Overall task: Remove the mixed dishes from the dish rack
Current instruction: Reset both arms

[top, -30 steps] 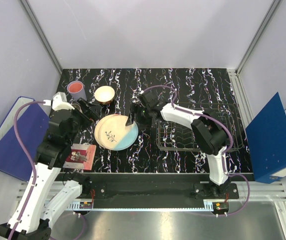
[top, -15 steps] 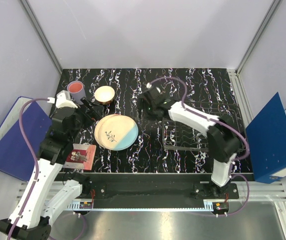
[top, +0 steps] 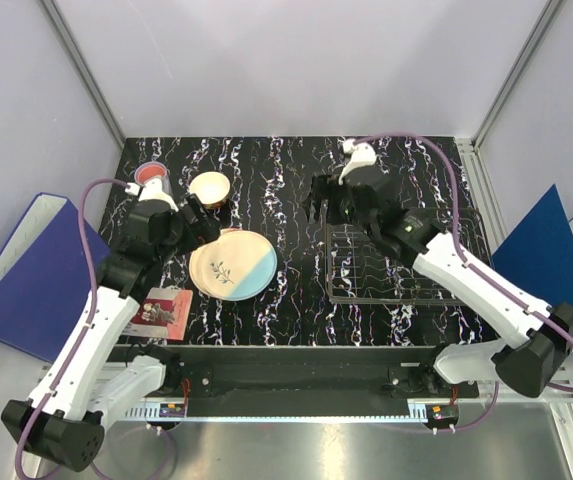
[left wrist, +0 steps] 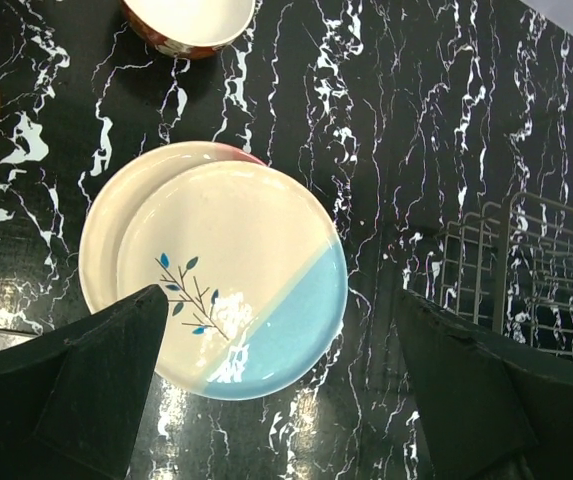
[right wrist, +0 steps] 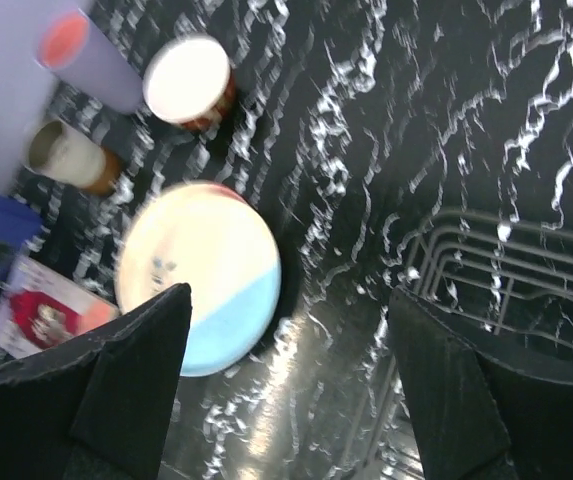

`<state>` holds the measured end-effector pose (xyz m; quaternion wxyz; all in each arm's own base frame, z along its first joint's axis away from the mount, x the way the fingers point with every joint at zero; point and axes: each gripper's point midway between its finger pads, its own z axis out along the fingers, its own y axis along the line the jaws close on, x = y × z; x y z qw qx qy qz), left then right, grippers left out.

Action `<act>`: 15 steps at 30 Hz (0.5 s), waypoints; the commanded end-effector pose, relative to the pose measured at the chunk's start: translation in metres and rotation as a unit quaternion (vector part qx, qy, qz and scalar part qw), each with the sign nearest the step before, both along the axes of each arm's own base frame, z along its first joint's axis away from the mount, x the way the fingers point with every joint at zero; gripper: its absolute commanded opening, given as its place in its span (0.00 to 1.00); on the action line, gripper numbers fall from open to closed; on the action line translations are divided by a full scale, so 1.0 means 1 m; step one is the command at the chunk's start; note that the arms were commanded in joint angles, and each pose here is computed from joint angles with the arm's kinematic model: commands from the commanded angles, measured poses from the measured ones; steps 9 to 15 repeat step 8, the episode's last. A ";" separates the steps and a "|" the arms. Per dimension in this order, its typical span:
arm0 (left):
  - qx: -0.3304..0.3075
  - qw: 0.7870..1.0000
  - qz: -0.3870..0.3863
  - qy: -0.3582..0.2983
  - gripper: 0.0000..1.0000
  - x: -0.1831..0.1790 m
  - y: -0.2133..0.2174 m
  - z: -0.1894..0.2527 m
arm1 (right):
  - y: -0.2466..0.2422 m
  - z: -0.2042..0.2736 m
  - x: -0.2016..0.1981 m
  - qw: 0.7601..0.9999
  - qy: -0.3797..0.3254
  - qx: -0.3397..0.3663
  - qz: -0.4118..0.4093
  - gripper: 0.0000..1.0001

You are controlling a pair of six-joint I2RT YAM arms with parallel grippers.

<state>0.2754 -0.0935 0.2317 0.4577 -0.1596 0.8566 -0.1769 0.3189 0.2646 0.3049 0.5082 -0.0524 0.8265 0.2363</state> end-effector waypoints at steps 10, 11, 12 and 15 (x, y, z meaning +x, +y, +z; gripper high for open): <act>0.083 0.991 -0.088 -0.050 0.99 -0.008 -0.032 0.027 | -0.027 -0.030 -0.054 0.976 -0.111 -0.177 -0.061 0.87; 0.083 0.991 -0.088 -0.050 0.99 -0.008 -0.032 0.027 | -0.027 -0.030 -0.054 0.976 -0.111 -0.177 -0.061 0.87; 0.083 0.991 -0.088 -0.050 0.99 -0.008 -0.032 0.027 | -0.027 -0.030 -0.054 0.976 -0.111 -0.177 -0.061 0.87; 0.083 0.991 -0.088 -0.050 0.99 -0.008 -0.032 0.027 | -0.027 -0.030 -0.054 0.976 -0.111 -0.177 -0.061 0.87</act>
